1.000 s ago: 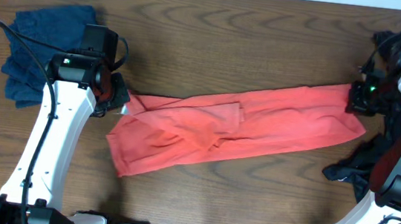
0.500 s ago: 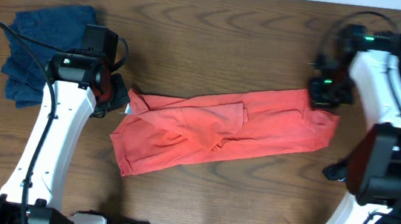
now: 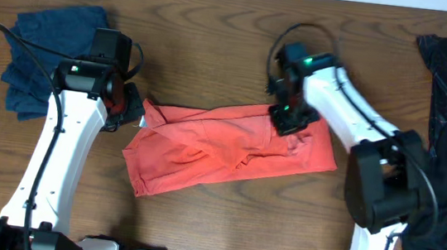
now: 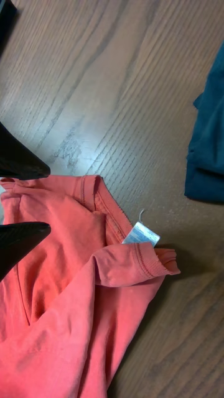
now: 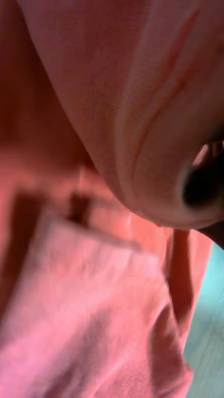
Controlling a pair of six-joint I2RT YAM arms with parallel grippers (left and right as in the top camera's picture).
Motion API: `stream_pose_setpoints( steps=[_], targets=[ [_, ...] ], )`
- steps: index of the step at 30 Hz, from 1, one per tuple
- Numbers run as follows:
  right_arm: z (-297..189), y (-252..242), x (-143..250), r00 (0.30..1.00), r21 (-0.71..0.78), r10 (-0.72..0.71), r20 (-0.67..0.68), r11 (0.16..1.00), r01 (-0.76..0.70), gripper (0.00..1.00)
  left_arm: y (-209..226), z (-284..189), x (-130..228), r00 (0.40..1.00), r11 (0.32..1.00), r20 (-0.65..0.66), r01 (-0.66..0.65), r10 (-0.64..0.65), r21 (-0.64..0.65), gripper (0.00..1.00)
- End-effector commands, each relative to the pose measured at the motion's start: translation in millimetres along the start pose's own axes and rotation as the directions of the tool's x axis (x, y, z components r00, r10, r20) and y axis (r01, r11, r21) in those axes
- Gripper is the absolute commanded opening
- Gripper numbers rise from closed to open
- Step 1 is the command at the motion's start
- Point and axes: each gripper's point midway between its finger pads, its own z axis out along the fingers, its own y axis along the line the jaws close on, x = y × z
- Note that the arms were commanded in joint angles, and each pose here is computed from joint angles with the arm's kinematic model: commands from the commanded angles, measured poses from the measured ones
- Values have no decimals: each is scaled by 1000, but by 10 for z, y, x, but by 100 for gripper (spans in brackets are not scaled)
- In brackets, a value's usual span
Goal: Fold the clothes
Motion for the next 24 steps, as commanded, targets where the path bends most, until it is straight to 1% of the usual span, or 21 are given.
stream_pose_setpoints(
  steps=[1, 3, 9, 15, 19, 22, 24],
  targets=[
    [82, 183, 25, 1000, 1, -25, -13, 1000, 25, 8, 14, 10, 28, 1000, 1000, -8, 5, -5, 2, 26],
    [88, 244, 4, 999, 2, -41, -5, 999, 41, 16, 10, 11, 23, 1000, 1000, -5, 5, -5, 3, 26],
    [98, 402, -57, 997, -8, -77, 22, 997, 77, 24, 1, 18, 8, 1000, 1000, -1, 5, -5, 5, 26],
    [36, 549, -83, 996, -85, -83, 42, 993, 86, 25, 1, 19, 8, 1000, 1000, -2, 5, -5, 5, 26],
    [-240, 578, -228, 982, -79, -133, 132, 986, 144, 25, 1, 19, 8, 1000, 1000, -2, 5, -5, 5, 26],
    [-560, 456, -361, 966, -3, -131, 223, 991, 135, 23, 2, 19, 9, 1000, 1000, -2, 5, -5, 5, 26],
    [-796, 219, -418, 956, 104, -73, 284, 994, 44, 23, 1, 19, 8, 1000, 1000, -2, 5, -5, 5, 26]
  ],
)
